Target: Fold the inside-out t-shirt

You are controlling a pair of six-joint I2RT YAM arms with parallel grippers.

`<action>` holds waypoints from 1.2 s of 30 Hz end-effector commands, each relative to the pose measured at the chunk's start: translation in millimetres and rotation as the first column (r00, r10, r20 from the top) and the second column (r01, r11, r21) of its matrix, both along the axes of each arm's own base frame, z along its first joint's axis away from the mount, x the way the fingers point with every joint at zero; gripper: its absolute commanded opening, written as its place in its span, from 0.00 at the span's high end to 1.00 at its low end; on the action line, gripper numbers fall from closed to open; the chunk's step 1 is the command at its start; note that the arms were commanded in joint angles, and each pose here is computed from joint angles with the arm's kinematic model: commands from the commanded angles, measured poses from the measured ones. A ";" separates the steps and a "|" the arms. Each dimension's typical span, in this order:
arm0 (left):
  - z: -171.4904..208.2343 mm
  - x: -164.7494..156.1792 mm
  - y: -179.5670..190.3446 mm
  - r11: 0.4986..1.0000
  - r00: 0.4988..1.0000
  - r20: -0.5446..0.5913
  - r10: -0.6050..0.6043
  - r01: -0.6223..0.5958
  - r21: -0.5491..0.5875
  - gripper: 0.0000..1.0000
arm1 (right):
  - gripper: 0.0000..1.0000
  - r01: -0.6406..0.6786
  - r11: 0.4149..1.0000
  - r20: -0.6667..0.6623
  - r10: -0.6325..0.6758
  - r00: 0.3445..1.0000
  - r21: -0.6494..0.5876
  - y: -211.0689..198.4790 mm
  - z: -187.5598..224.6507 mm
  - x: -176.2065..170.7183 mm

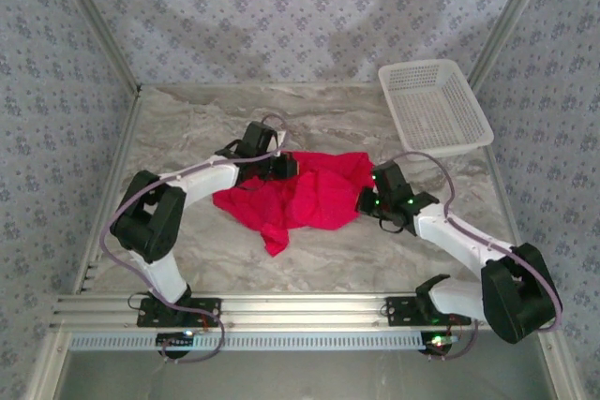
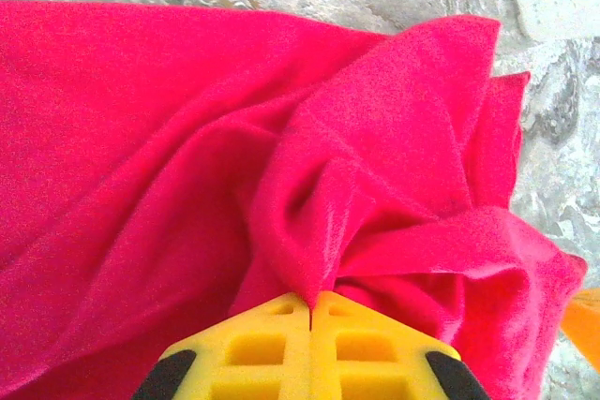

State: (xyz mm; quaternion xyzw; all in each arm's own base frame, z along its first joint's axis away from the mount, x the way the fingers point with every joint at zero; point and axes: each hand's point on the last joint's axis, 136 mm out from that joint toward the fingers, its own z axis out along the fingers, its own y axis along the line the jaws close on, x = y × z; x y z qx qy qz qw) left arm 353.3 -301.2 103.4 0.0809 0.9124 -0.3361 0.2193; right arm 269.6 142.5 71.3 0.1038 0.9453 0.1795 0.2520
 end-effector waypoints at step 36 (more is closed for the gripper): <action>29.9 -27.6 21.4 0.998 0.997 0.078 0.011 -0.015 0.057 1.00 | 1.00 -0.289 0.908 0.079 0.278 0.957 0.304 65.7 49.3 5.4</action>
